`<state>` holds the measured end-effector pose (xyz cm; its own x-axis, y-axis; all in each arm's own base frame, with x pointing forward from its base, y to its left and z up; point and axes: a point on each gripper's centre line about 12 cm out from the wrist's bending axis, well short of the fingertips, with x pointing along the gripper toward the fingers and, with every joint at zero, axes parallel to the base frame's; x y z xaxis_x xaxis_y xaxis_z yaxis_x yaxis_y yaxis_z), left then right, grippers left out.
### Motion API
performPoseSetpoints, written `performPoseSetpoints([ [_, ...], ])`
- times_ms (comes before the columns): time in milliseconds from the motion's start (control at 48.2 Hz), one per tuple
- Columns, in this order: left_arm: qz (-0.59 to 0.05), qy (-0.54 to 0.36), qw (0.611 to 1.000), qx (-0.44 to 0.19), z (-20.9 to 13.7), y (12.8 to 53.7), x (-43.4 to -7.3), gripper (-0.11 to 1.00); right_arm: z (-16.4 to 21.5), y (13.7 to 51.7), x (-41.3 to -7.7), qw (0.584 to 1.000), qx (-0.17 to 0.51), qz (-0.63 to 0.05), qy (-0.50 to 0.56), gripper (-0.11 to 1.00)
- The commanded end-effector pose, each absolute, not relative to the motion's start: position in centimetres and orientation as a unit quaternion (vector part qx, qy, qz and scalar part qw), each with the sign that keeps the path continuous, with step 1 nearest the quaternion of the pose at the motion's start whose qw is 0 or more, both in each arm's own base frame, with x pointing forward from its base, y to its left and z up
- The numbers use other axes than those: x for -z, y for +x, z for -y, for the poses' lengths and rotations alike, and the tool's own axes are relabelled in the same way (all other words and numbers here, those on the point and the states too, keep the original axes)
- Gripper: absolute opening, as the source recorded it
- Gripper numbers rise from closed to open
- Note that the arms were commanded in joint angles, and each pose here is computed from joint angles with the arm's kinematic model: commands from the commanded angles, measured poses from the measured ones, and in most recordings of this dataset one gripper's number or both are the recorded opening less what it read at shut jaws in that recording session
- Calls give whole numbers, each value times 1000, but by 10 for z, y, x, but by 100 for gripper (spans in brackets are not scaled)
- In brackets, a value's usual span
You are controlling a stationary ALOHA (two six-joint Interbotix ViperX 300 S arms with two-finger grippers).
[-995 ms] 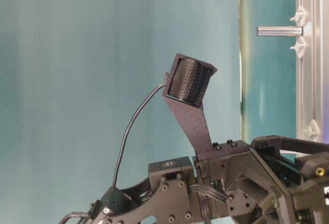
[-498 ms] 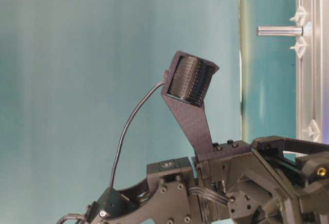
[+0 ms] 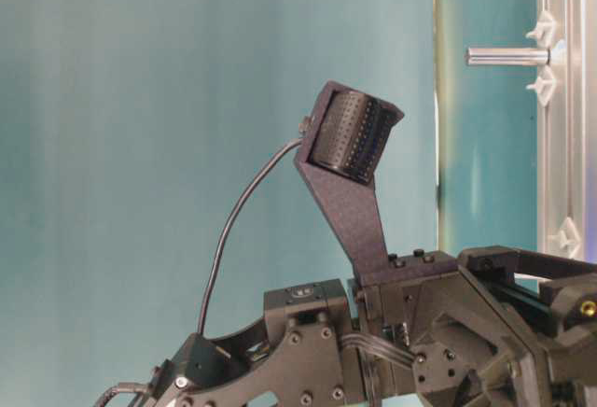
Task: Insert the large gear onto the shaft.
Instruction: 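Close the left gripper on the hub and lift the gear, then carry the gear with the left gripper toward the right shaft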
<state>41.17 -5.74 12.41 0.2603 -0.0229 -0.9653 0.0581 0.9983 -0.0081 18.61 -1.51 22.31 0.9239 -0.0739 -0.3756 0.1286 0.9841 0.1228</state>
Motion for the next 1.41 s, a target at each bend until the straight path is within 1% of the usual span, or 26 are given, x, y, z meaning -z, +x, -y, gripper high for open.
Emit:
performPoseSetpoints([
  [0,-586,17,809,32,63,419,-144,76,16,188,-227,979,53,-183,78,2],
  [249,-570,15,821,33,64,426,-167,76,16,187,-229,980,53,-178,77,2],
  [477,-595,20,803,32,63,421,-174,76,15,185,-228,980,53,-177,78,2],
  [684,-581,27,812,39,63,425,-201,76,15,184,-229,980,52,-174,77,2],
  [871,-587,30,808,39,63,422,-218,76,15,184,-229,980,53,-174,78,2],
  [954,-572,29,819,40,62,425,-232,76,15,184,-229,980,53,-174,78,2],
  [1140,-553,36,831,43,54,431,-249,76,15,184,-229,980,53,-174,77,2],
  [1389,-503,37,863,35,35,444,-293,76,15,184,-229,980,53,-174,77,2],
])
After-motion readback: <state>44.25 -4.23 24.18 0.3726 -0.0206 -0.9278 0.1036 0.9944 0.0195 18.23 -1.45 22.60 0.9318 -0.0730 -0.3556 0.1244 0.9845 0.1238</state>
